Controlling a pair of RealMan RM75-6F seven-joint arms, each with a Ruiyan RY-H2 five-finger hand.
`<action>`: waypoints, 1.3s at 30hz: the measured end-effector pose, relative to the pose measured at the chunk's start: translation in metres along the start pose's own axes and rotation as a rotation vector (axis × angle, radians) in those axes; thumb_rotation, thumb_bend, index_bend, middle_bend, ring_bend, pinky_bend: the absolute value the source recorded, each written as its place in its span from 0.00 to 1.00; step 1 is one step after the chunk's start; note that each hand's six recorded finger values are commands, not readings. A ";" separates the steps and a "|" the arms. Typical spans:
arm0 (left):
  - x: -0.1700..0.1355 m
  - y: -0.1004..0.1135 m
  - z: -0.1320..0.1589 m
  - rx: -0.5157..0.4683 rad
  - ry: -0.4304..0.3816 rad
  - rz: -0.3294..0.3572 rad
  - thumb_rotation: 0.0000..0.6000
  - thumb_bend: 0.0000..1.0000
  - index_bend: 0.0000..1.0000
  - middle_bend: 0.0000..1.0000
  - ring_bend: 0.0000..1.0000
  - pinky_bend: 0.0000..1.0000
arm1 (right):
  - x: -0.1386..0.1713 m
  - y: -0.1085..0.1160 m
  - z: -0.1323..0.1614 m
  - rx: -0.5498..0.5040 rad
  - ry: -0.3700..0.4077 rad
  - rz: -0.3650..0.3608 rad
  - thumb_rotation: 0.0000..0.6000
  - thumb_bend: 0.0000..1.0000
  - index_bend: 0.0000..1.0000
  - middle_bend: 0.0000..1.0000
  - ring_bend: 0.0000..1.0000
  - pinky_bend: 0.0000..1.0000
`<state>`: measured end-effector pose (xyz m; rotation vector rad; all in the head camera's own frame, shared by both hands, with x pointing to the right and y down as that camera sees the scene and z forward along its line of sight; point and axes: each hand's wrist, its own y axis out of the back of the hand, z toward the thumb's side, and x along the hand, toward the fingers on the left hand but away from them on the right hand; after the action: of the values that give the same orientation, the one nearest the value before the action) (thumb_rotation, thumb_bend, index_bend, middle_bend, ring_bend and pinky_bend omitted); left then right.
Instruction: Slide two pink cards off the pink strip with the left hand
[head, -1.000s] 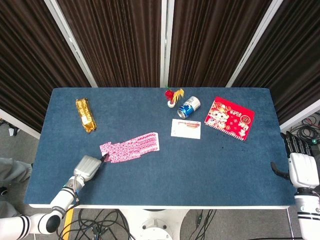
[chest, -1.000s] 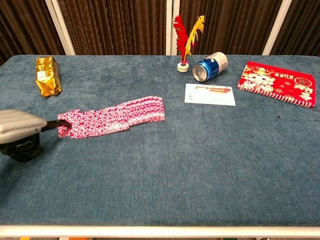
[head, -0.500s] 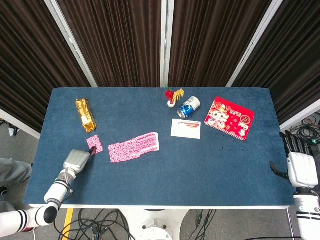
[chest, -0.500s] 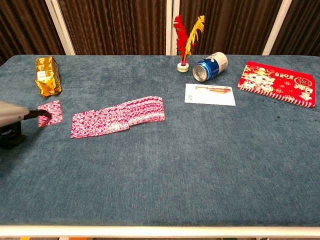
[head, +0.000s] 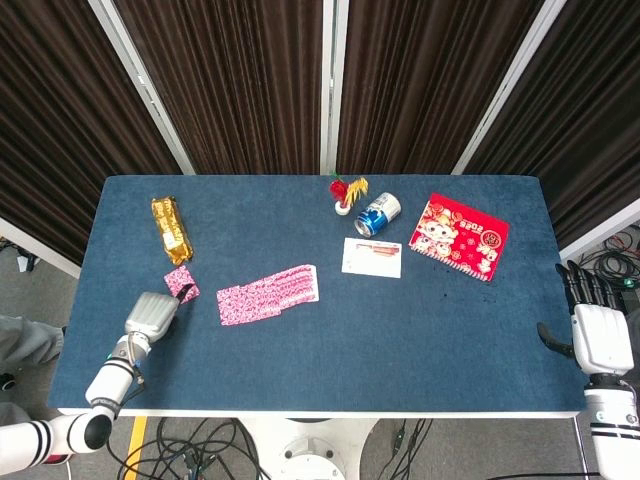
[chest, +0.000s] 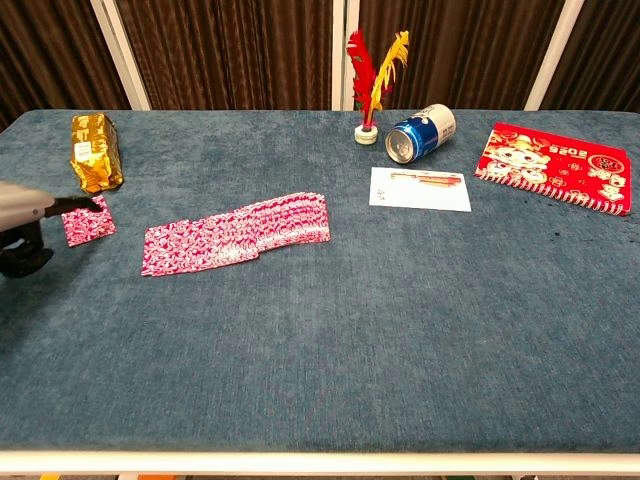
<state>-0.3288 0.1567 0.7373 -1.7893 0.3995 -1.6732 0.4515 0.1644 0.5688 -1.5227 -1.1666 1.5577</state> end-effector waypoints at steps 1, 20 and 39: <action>-0.002 0.003 0.005 -0.003 -0.016 0.011 1.00 0.58 0.07 0.86 0.88 0.85 | 0.000 0.000 0.000 -0.001 0.000 0.001 1.00 0.21 0.00 0.00 0.00 0.00; -0.009 -0.010 0.064 0.060 -0.172 -0.017 1.00 0.58 0.07 0.86 0.88 0.85 | 0.000 -0.002 -0.006 -0.017 -0.009 0.000 1.00 0.21 0.00 0.00 0.00 0.00; -0.003 -0.020 0.060 0.102 -0.151 -0.081 1.00 0.58 0.14 0.86 0.88 0.85 | -0.001 -0.002 -0.012 -0.023 -0.017 0.001 1.00 0.21 0.00 0.00 0.00 0.00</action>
<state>-0.2748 0.1881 0.7493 -1.8616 0.1745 -1.5703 0.4628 0.1662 0.5720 -1.5284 -1.1968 1.5655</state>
